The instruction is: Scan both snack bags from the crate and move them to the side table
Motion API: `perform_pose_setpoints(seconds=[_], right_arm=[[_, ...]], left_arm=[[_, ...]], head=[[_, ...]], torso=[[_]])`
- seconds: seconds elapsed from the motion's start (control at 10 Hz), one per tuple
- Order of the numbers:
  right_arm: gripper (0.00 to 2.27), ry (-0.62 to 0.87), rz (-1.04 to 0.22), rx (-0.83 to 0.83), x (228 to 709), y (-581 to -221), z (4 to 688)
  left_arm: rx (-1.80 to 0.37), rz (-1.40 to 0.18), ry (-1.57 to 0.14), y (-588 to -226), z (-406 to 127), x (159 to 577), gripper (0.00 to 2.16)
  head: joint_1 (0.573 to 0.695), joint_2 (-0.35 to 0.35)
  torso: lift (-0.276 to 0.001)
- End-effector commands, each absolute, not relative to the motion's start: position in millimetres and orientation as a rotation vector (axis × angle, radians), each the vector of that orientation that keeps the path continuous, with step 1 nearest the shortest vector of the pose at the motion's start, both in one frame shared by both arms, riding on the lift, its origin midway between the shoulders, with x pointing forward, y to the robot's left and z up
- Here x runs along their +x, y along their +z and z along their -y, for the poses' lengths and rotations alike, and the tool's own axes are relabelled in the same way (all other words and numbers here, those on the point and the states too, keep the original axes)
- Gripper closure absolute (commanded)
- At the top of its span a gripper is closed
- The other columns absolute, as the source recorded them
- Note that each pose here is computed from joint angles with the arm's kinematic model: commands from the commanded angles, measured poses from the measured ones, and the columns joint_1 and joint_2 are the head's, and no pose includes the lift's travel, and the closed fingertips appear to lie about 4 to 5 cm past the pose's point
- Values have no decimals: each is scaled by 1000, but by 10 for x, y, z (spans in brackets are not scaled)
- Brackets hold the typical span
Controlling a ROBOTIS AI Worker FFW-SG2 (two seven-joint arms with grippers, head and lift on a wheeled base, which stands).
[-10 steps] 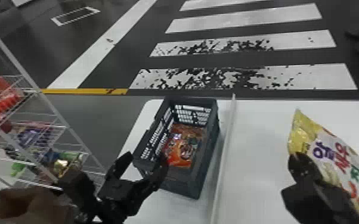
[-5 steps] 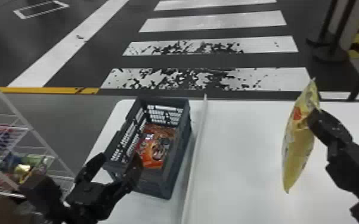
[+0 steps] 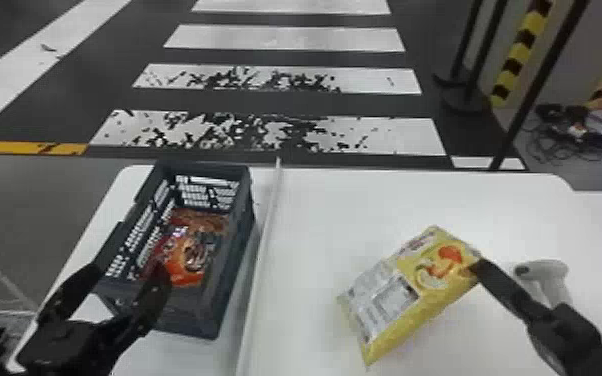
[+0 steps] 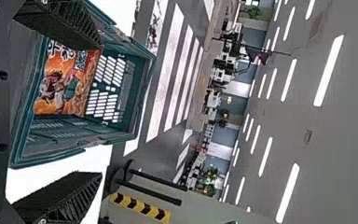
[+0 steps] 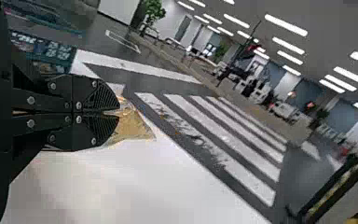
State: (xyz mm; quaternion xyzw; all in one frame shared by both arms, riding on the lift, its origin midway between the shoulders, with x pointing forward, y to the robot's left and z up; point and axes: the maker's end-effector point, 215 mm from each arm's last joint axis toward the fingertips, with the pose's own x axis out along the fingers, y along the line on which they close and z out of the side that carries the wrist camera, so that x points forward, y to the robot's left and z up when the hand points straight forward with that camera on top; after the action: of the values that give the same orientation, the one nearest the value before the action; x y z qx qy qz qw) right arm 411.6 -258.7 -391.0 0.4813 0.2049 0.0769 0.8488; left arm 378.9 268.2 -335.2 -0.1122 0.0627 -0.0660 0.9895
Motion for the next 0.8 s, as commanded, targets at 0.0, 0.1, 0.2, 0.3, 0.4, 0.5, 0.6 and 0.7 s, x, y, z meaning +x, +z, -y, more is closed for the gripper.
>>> perform_pose_setpoints(seconds=[0.0, 0.1, 0.2, 0.3, 0.4, 0.5, 0.6, 0.7], right_arm=[[2243, 183, -574, 1089, 3896, -4219, 2622], [2243, 159, -576, 1097, 3889, -4283, 2738], [2206, 169, -608, 1049, 3916, -4332, 2793], [1190, 175, -614, 1000, 4023, -4380, 2877], [-1, 183, -590, 953, 4168, -4373, 2962], [-1, 186, -536, 894, 4354, -4318, 3099], [-1, 194, -494, 852, 4481, -4267, 3199], [-1, 209, -460, 810, 4555, -4175, 3288]], left_arm=[[-222, -120, -132, -3353, -2686, 3788, 29], [-225, -120, -134, -3362, -2663, 3789, 29], [-223, -118, -136, -3353, -2661, 3791, 29], [-221, -114, -138, -3327, -2652, 3790, 29], [-220, -113, -140, -3310, -2641, 3776, 29], [-218, -118, -145, -3314, -2627, 3742, 29], [-208, -121, -143, -3309, -2646, 3695, 29], [-201, -121, -138, -3307, -2690, 3651, 29]], head=[[695, 14], [695, 11], [695, 7], [695, -7], [695, -18], [695, -30], [695, -47], [695, -57]], torso=[[-95], [-95], [-95], [-95], [-95], [-95], [-95], [-95]])
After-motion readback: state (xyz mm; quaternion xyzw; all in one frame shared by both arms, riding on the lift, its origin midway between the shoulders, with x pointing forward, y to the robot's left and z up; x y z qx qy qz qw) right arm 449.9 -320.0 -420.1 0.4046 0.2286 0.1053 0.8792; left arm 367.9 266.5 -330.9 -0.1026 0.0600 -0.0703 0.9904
